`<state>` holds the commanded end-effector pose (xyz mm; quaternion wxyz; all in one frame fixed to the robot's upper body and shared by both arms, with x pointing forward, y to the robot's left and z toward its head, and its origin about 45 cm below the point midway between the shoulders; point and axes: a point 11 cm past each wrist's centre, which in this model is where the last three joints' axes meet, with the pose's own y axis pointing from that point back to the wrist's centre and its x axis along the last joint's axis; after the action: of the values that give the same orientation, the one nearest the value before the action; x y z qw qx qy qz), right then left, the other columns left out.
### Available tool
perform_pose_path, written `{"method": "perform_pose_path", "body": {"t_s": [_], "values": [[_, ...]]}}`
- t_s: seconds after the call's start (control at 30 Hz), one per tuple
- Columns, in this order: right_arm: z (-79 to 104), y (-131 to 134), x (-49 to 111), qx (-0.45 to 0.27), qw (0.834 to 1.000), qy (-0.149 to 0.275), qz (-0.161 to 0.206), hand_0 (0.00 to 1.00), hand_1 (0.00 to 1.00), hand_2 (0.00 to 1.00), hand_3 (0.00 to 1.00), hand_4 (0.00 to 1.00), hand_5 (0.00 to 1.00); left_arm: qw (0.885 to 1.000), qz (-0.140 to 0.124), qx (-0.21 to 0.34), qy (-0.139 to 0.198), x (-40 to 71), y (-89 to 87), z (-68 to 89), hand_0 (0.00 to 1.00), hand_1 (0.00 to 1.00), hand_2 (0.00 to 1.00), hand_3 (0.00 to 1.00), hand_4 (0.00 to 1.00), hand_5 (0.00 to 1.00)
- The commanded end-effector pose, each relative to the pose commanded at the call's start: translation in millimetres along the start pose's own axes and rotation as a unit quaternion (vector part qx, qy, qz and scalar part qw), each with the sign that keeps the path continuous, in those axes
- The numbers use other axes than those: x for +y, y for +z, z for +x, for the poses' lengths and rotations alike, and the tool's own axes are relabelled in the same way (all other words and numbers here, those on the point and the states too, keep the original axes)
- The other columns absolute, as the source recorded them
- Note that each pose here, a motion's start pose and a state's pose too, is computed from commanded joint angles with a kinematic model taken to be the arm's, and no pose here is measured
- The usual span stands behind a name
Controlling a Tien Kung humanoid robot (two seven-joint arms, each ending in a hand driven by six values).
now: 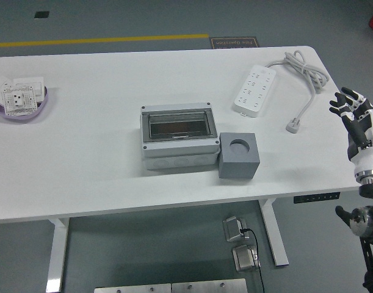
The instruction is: Pick up the cylinder from the cube,place it in the box,flap close box
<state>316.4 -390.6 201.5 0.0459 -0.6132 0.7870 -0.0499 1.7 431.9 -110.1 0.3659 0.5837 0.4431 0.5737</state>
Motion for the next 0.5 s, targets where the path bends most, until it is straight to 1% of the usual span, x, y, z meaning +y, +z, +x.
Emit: {"method": "perform_pose_path", "body": {"t_s": [0.13,0.17,0.5], "values": [[3.5,-2.8,-1.2,0.002,1.0,0.006,0.004,0.689,0.643,0.697,0.703,0.811,0.377,1.0,0.0,0.001,-0.001,0.1,0.4,-1.7,0.694,0.685,0.687,0.809,0.735,0.366],[4.8,-3.5,-1.4,0.003,1.0,0.007,0.005,0.689,0.649,0.697,0.708,0.814,0.33,1.0,0.0,0.001,-0.001,0.1,0.7,-1.9,0.694,0.685,0.687,0.809,0.735,0.365],[16.1,-9.1,-2.7,0.009,1.0,0.024,0.013,0.687,0.649,0.7,0.712,0.817,0.331,1.0,-0.001,0.001,0.0,0.4,2.6,-0.8,0.694,0.685,0.688,0.809,0.735,0.365]]}}
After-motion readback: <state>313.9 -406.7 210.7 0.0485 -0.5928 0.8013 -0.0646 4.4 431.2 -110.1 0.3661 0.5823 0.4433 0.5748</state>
